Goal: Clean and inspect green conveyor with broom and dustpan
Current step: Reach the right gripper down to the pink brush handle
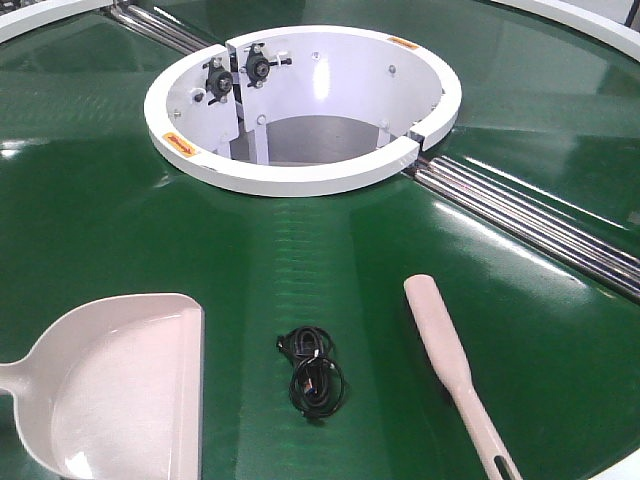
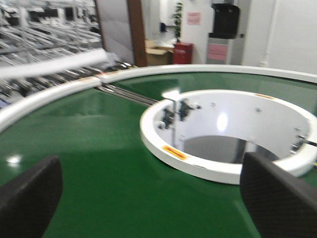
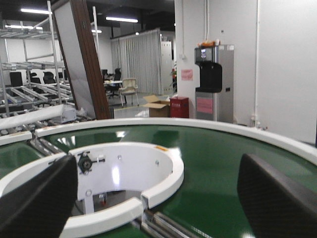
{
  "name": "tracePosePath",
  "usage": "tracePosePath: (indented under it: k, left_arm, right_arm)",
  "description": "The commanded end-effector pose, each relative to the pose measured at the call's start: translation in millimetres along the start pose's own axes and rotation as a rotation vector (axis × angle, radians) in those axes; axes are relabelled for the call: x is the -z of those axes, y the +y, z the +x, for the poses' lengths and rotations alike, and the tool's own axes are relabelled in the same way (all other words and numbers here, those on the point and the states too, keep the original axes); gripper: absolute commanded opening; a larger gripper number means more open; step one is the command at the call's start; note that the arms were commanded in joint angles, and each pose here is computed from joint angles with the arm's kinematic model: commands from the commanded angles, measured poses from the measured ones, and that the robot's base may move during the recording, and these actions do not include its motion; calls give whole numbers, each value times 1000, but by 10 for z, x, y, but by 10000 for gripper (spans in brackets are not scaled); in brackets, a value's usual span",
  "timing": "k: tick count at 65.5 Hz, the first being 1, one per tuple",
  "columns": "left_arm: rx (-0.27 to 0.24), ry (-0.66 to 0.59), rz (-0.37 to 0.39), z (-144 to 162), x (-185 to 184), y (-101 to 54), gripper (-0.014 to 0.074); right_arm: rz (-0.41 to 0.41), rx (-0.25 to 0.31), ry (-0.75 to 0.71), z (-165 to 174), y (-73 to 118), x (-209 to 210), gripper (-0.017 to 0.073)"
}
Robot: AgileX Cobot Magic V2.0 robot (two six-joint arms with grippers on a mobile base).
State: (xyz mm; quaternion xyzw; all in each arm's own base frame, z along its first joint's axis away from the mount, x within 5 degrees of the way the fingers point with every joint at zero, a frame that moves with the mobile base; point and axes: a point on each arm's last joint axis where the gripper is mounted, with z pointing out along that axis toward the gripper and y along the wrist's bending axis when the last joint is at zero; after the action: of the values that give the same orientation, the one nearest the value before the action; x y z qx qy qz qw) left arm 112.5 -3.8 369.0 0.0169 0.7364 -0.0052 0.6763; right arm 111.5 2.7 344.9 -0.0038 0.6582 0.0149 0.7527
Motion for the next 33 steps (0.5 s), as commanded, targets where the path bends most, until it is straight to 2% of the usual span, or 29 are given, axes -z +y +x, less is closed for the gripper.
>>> tracePosePath:
  k: [1,5,14,19,24,33]
  left_arm:
    - [46,-57,77,-132,-66,-80,641]
    - [49,-32,119,-110,-126,-129,624]
    - [-1,-29,161,-102,-165,-176,603]
    - [-16,-31,161,-103,-165,-176,596]
    - [-16,-25,163,-98,-164,-178,593]
    - [-17,-14,167,-87,-164,-181,593]
  right_arm:
    - [3,9,5,-104,-2,-42,586]
    - [11,38,101,-77,-10,-95,583]
    - [18,86,299,-129,-24,-268,583]
    - [15,57,420,-166,-20,-424,583]
    - [-21,17,550,-177,19,-609,583]
    - [-195,-50,722,-160,180,-968,583]
